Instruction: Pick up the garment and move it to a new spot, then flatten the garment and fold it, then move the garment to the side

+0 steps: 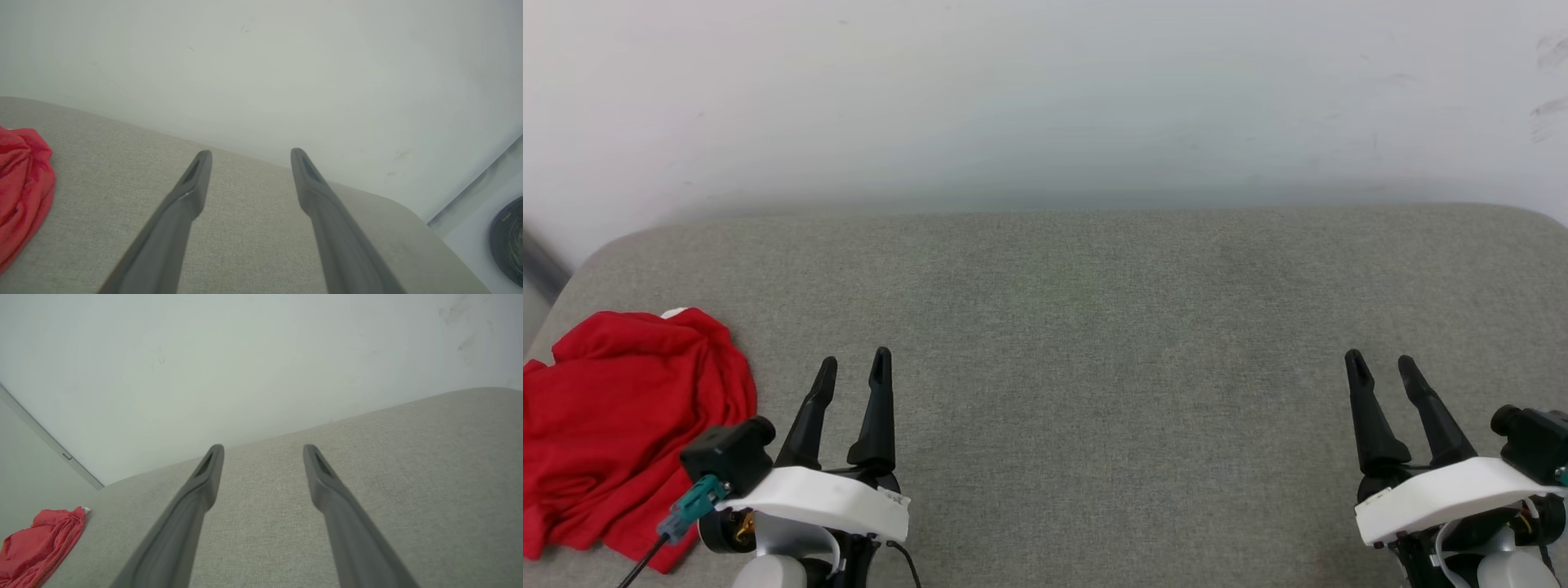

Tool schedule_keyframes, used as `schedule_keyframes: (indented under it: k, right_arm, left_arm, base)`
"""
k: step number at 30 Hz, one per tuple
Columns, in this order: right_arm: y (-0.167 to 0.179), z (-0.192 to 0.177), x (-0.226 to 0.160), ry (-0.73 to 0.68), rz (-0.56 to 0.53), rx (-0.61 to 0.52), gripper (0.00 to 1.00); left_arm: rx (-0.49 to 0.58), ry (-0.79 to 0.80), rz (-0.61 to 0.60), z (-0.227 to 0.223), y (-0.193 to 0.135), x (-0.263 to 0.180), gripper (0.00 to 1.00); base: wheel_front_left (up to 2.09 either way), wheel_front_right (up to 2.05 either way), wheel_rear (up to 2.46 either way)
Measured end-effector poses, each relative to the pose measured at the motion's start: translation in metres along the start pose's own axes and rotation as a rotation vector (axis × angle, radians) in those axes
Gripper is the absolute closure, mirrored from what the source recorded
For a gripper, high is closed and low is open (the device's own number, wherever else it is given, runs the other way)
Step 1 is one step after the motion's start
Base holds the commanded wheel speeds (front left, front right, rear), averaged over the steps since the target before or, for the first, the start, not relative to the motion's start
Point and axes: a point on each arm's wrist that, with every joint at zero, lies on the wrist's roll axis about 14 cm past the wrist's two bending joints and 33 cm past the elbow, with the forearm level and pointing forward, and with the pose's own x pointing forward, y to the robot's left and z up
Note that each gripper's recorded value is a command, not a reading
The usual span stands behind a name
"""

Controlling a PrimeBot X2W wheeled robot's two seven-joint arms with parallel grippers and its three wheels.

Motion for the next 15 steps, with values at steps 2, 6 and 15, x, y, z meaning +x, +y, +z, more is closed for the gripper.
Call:
schedule_keyframes:
  k: [2,6,15]
  right_arm:
    - [0.0005,-0.0002,0.0000,0.002,0.002,-0.024,0.00]
    - [0.0009,0.0002,0.0000,0.004,0.004,-0.072,0.00]
    - [0.0030,0.0001,-0.0006,0.007,0.011,-0.156,0.00]
  left_arm:
    - [0.030,0.003,-0.006,-0.0007,-0.0009,-0.0002,0.00]
    - [0.076,-0.003,-0.017,0.0002,-0.0037,0.0005,0.00]
    - [0.168,-0.005,-0.035,-0.0017,-0.0081,0.0014,0.00]
  base:
    - [0.00,0.00,0.00]
    - [0.00,0.00,0.00]
    - [0.00,0.00,0.00]
